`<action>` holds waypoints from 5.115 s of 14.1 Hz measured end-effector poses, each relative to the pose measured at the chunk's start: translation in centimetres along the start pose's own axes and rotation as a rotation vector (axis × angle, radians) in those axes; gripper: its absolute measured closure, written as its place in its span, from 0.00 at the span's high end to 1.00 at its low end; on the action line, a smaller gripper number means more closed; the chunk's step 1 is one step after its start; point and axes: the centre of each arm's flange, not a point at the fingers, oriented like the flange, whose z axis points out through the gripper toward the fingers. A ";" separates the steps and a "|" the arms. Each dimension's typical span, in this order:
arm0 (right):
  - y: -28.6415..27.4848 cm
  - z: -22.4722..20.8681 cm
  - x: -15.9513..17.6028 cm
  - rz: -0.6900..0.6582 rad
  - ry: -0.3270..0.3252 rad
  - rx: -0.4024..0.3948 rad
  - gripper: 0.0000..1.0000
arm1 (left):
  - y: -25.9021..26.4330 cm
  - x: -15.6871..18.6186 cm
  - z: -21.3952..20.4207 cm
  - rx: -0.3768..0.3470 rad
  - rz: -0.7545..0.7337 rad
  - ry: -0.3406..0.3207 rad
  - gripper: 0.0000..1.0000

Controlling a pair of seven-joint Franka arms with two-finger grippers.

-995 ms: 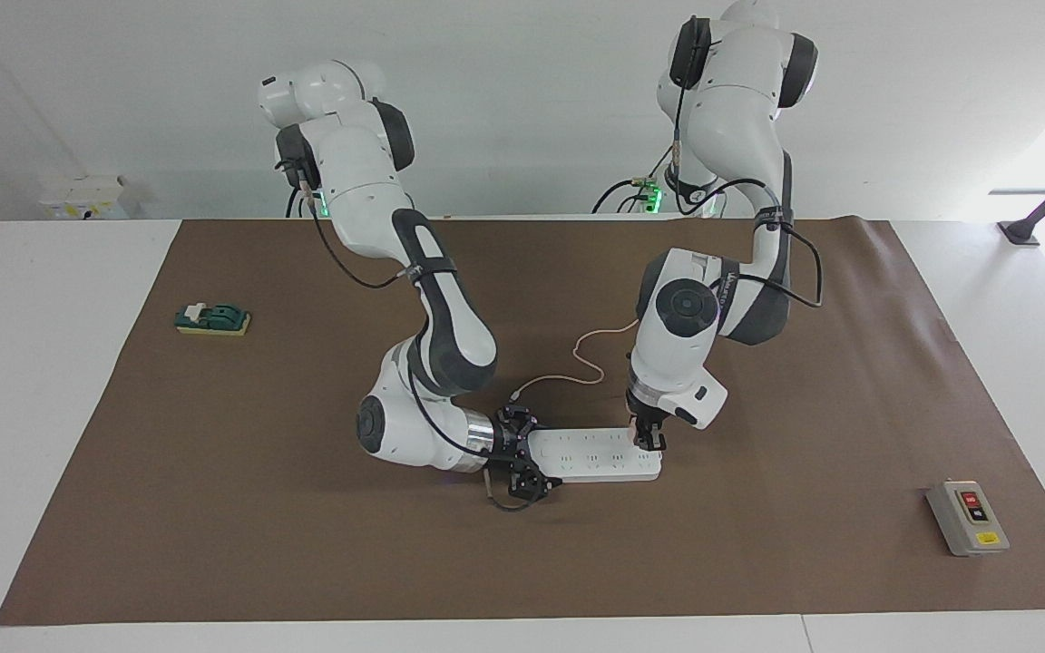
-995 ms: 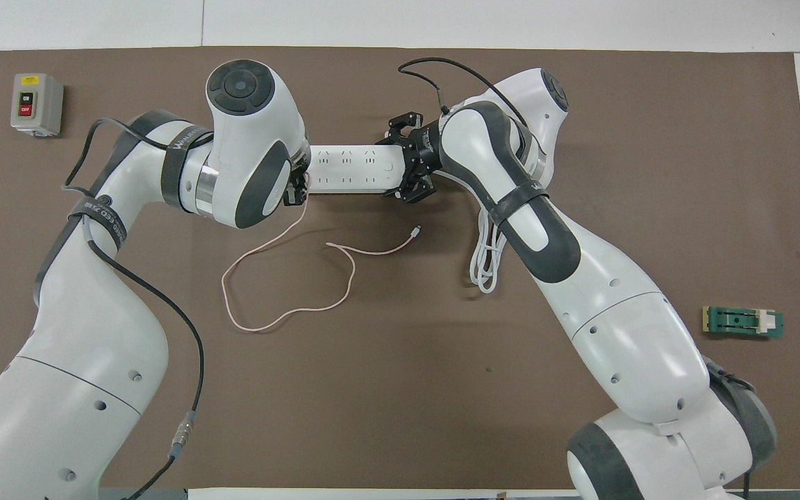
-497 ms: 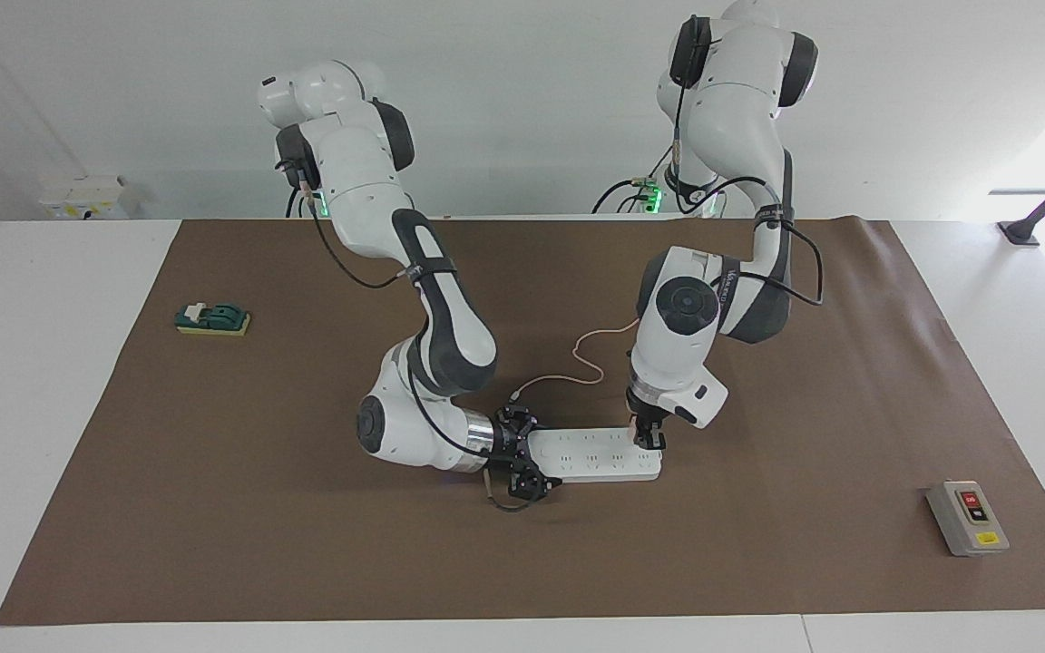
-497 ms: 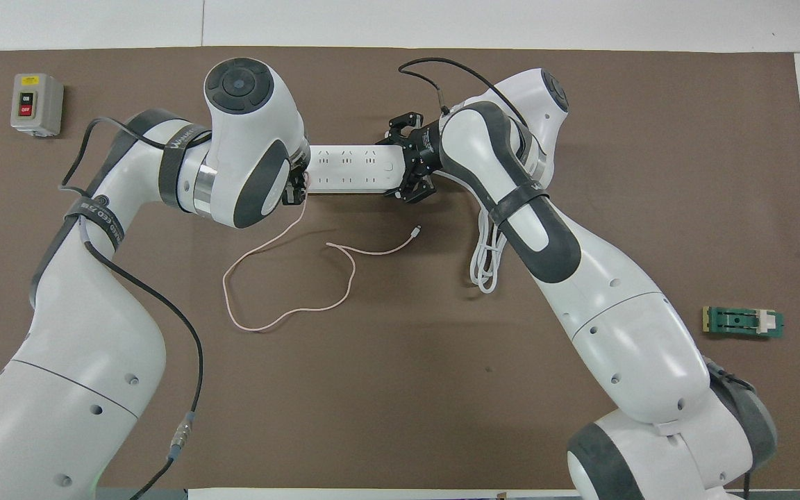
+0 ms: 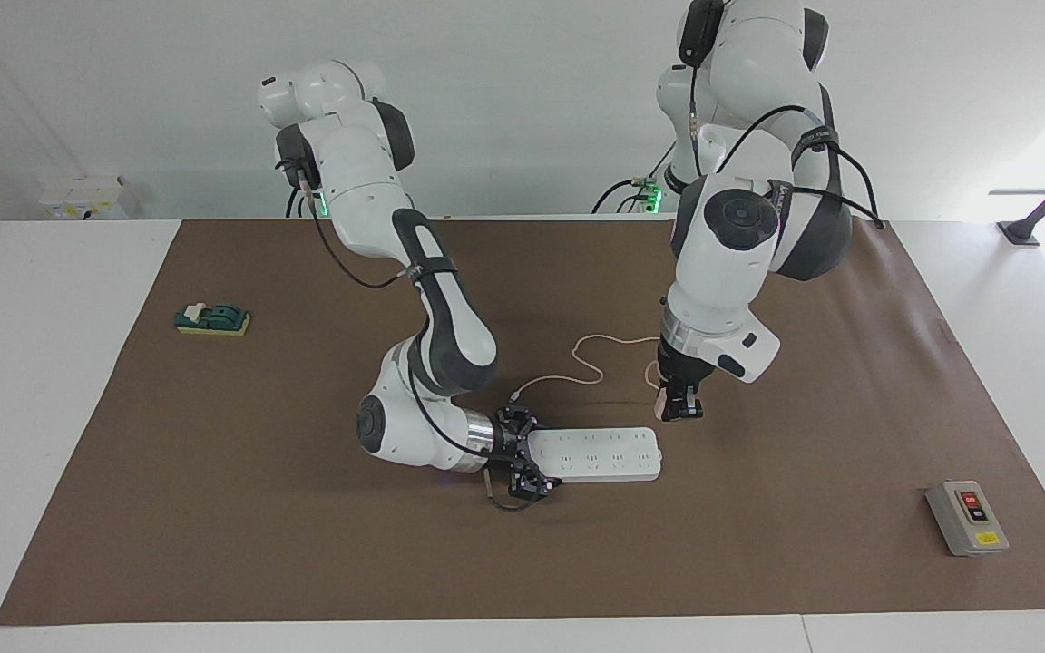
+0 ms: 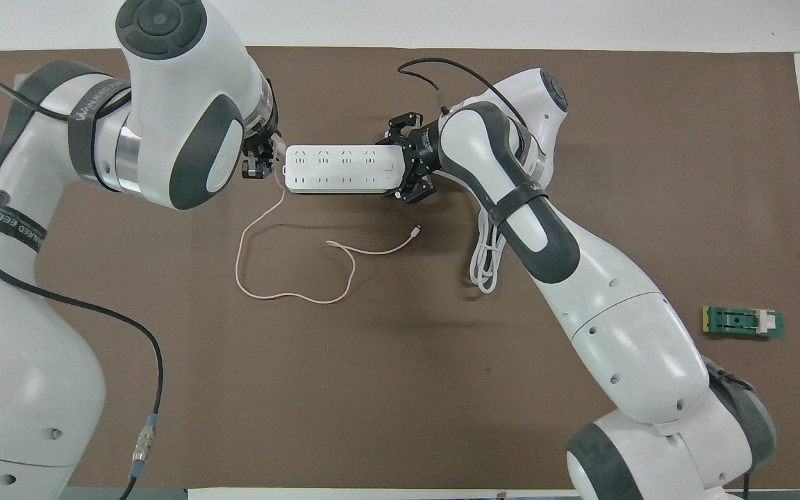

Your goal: Unplug charger and place it aside

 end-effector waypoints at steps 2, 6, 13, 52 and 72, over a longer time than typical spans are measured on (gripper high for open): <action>0.0 0.0 -0.2 -0.008 0.010 0.000 1.00 | -1.0 0.0 1.0 0.093 0.278 0.001 0.32; 0.1 -0.4 -0.4 -0.009 0.016 0.003 1.00 | -2.7 5.0 1.0 0.164 0.724 -0.043 0.32; 1.0 -5.1 -1.5 0.009 0.023 0.025 1.00 | -10.3 16.9 4.7 0.058 1.101 -0.041 0.32; 22.9 -48.4 -6.3 -1.319 0.677 -0.589 1.00 | -16.6 20.9 -13.9 0.035 1.188 -0.069 1.00; 23.6 -48.3 -7.0 -1.356 0.636 -0.634 1.00 | -16.5 19.9 -13.7 0.033 1.354 -0.076 1.00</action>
